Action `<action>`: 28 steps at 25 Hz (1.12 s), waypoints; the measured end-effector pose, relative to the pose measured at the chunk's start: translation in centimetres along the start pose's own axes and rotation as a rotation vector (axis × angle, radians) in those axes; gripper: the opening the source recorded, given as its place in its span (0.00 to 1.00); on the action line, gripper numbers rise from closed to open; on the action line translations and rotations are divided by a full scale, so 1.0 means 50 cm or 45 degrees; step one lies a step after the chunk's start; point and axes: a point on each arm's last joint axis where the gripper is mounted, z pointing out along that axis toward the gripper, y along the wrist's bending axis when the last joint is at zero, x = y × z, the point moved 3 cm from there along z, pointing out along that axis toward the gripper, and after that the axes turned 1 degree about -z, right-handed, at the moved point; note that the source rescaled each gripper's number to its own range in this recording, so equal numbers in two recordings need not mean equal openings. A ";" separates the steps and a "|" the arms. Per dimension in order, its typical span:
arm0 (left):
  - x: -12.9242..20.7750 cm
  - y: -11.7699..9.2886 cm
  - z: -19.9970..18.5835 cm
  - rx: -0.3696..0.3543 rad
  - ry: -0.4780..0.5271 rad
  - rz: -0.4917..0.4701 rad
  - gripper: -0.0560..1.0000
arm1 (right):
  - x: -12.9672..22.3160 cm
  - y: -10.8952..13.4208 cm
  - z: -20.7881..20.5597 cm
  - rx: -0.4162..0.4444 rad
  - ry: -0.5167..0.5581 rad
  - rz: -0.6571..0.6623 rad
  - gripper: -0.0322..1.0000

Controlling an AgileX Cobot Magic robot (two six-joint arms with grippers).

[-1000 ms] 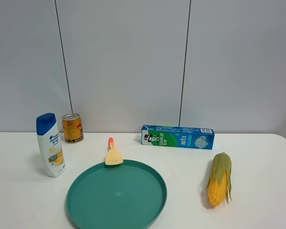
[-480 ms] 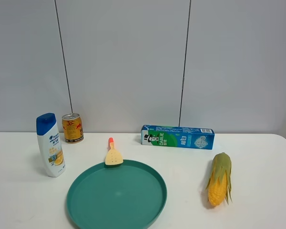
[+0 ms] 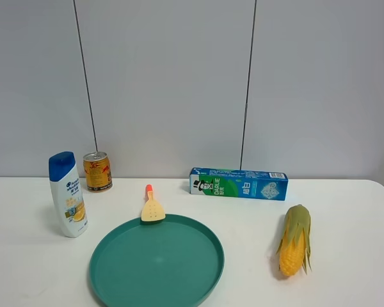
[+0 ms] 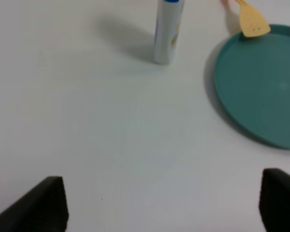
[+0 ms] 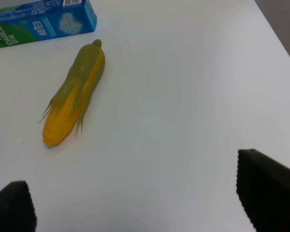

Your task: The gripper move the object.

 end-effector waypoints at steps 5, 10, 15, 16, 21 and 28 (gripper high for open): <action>0.029 0.008 0.015 -0.050 0.035 0.015 0.47 | 0.000 0.000 0.000 0.000 0.000 0.000 1.00; 0.039 0.016 0.019 -0.118 0.058 -0.017 0.47 | 0.000 0.000 0.000 0.000 0.000 0.000 1.00; 0.051 0.011 0.001 -0.106 -0.020 -0.002 0.47 | 0.000 0.000 0.000 0.000 0.000 0.000 1.00; 0.054 0.009 -0.007 -0.106 -0.058 0.002 0.47 | 0.000 0.000 0.000 0.000 0.000 0.000 1.00; 0.073 0.003 -0.046 -0.104 -0.239 0.022 0.47 | 0.000 0.000 0.000 0.000 0.000 0.000 1.00; 0.075 0.003 -0.047 -0.104 -0.242 0.023 0.47 | 0.000 0.000 0.000 0.000 0.000 0.000 1.00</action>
